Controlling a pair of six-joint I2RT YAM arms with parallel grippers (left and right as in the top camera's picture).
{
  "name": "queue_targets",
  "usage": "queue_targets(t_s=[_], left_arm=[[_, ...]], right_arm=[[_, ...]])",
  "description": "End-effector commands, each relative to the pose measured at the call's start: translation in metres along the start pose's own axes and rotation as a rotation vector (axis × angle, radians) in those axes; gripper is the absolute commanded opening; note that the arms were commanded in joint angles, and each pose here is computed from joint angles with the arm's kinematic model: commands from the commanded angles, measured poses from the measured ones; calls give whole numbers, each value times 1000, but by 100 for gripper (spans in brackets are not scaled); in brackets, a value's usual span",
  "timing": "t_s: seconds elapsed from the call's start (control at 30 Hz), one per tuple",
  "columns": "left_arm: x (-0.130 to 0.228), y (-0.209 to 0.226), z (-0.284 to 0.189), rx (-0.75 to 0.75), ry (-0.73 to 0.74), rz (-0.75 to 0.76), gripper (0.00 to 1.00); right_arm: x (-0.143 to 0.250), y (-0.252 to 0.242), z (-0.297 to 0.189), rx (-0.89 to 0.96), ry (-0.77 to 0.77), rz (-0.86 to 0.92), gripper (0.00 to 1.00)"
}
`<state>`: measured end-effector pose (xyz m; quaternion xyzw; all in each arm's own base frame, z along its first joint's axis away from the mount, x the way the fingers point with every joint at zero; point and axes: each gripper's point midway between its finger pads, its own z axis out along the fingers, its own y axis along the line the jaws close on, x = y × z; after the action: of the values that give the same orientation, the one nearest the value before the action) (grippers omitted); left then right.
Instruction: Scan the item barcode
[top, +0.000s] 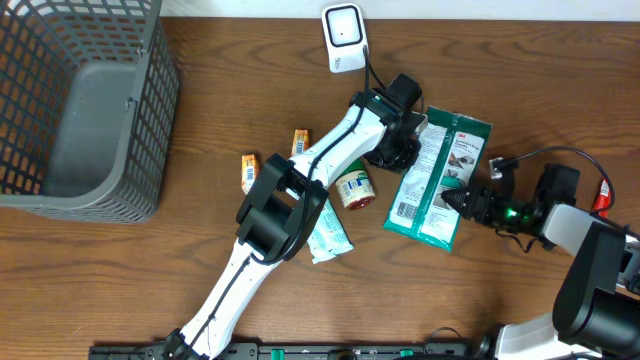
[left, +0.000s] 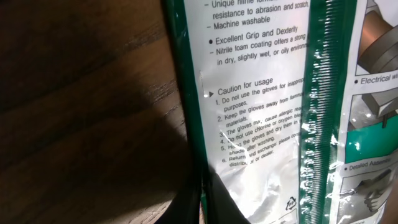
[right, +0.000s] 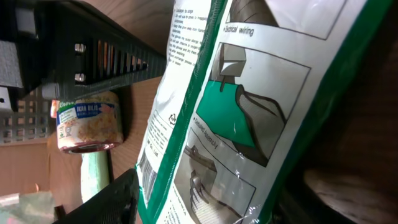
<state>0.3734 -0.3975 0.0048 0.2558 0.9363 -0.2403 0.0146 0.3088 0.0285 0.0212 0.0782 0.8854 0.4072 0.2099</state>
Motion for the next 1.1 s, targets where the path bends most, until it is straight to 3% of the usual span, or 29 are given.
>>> queue_targets(t_s=[0.0, 0.4, 0.5, 0.7, 0.8, 0.93, 1.07], left_arm=[[7, 11, 12, -38, 28, -17, 8], [7, 11, 12, -37, 29, -18, 8], [8, 11, 12, -38, 30, -18, 8], [8, 11, 11, -38, 31, -18, 8], [1, 7, 5, -32, 4, -8, 8], [-16, -6, -23, -19, -72, 19, 8], [-33, -21, -73, -4, -171, 45, 9]], right_arm=[[9, 9, 8, -44, 27, -25, 59], [9, 18, 20, -44, 44, -98, 49], [7, 18, 20, -44, 37, -106, 39], [6, 18, 20, -44, 35, -109, 37], [6, 15, 20, -25, 36, -109, 26], [6, 15, 20, -25, 36, -97, 20], [5, 13, 19, -23, 32, -90, 1]])
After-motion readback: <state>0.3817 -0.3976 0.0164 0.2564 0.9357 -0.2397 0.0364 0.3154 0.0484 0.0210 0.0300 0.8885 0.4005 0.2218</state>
